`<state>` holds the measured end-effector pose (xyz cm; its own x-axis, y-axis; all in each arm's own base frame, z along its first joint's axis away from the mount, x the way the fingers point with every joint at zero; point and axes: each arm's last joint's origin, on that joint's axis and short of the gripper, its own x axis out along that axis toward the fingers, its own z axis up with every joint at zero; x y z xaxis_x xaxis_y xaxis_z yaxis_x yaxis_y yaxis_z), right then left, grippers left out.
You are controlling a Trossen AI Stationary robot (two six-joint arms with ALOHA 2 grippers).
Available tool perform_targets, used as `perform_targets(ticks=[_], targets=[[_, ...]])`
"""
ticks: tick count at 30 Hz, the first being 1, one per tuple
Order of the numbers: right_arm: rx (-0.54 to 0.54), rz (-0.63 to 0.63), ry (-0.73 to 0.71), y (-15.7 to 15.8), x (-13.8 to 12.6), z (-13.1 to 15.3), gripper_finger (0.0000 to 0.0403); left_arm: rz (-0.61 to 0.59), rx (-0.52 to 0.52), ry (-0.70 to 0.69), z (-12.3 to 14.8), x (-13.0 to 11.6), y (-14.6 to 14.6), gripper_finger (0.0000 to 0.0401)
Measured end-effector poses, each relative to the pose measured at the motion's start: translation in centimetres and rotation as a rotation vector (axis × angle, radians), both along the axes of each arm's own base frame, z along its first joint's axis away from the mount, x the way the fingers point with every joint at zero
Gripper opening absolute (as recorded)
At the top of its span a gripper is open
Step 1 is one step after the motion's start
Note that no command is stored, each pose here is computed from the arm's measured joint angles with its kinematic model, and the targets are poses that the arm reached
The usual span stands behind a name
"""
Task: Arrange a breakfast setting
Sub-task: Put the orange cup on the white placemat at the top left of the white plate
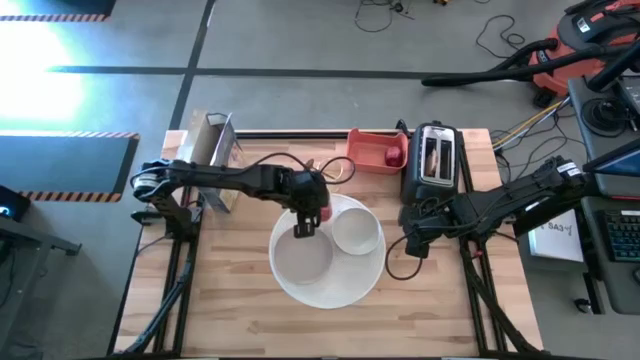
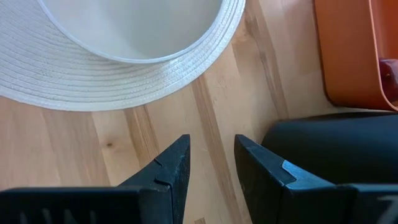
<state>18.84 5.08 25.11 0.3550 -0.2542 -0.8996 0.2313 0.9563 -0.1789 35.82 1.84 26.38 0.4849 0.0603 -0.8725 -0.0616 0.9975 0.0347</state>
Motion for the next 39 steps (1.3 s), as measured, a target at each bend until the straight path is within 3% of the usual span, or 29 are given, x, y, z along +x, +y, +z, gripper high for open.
perform_targets(ticks=[9,32,39], targets=[[0.0,0.0,-0.001,0.0,0.0,0.0,0.0116,-0.008,0.008,0.067,-2.4,1.2,0.1,0.0],[0.0,0.0,-0.001,0.0,0.0,0.0,0.0116,0.066,-0.03,0.061,-2.4,1.2,0.1,0.0022],[0.0,0.0,-0.001,0.0,0.0,0.0,0.0116,0.043,-0.106,0.064,-2.4,1.2,-0.2,0.0022]])
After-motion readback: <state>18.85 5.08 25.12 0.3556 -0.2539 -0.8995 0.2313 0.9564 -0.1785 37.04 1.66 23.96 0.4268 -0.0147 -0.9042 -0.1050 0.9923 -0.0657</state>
